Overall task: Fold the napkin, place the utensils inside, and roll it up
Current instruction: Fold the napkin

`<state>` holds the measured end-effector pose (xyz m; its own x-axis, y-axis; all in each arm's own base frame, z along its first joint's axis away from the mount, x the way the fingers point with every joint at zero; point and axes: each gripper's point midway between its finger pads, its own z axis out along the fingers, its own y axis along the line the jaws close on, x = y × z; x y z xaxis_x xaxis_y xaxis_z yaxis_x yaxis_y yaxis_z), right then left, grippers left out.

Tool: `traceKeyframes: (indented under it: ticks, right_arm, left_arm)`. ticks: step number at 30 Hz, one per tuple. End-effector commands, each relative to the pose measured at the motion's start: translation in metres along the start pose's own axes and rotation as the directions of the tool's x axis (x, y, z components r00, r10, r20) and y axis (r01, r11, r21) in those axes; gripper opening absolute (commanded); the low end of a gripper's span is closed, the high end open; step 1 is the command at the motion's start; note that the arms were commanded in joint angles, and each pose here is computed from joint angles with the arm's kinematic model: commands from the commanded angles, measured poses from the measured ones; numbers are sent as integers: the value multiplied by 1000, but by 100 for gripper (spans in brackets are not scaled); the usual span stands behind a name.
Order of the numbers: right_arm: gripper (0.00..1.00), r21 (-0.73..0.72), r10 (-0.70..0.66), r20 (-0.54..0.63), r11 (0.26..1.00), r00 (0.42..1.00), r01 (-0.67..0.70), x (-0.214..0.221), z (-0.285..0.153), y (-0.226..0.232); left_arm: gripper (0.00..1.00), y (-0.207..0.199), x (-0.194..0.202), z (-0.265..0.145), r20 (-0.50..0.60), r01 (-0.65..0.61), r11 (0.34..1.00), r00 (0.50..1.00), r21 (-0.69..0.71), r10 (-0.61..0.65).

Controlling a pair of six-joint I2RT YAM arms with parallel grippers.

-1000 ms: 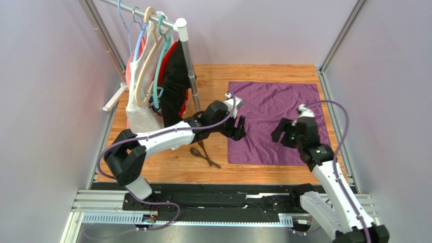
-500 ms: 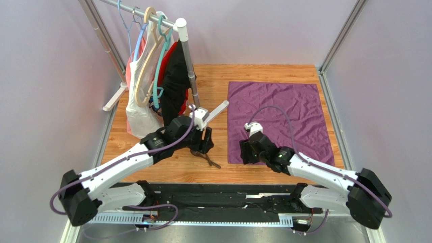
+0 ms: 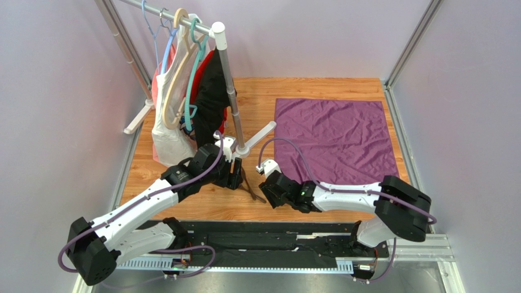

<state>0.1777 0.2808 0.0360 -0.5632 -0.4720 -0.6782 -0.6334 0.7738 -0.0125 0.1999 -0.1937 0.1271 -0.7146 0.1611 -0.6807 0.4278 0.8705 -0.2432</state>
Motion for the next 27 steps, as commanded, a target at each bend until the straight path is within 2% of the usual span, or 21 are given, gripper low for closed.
traceKeyframes:
  ticks: [1, 8, 14, 22, 27]
  right_arm:
    - [51, 62, -40, 54, 997, 998, 37, -28, 10, -1]
    - [47, 114, -43, 23, 993, 999, 40, -16, 10, -13]
    - [44, 43, -33, -7, 998, 999, 34, -1, 11, -3]
    - [40, 37, -18, -49, 999, 999, 20, 13, 16, -2]
    - [33, 24, 17, -110, 1000, 994, -14, 26, 22, -5]
  left_arm:
    - [74, -1, -10, -4, 37, 36, 999, 999, 13, -37]
    - [75, 1, -14, -8, 57, 49, 999, 997, 15, -49]
    - [76, 0, -16, -7, 53, 53, 998, 997, 25, -54]
    - [76, -6, -19, -11, 32, 47, 997, 998, 53, -49]
    - [77, -9, -21, -12, 28, 33, 997, 999, 67, -35]
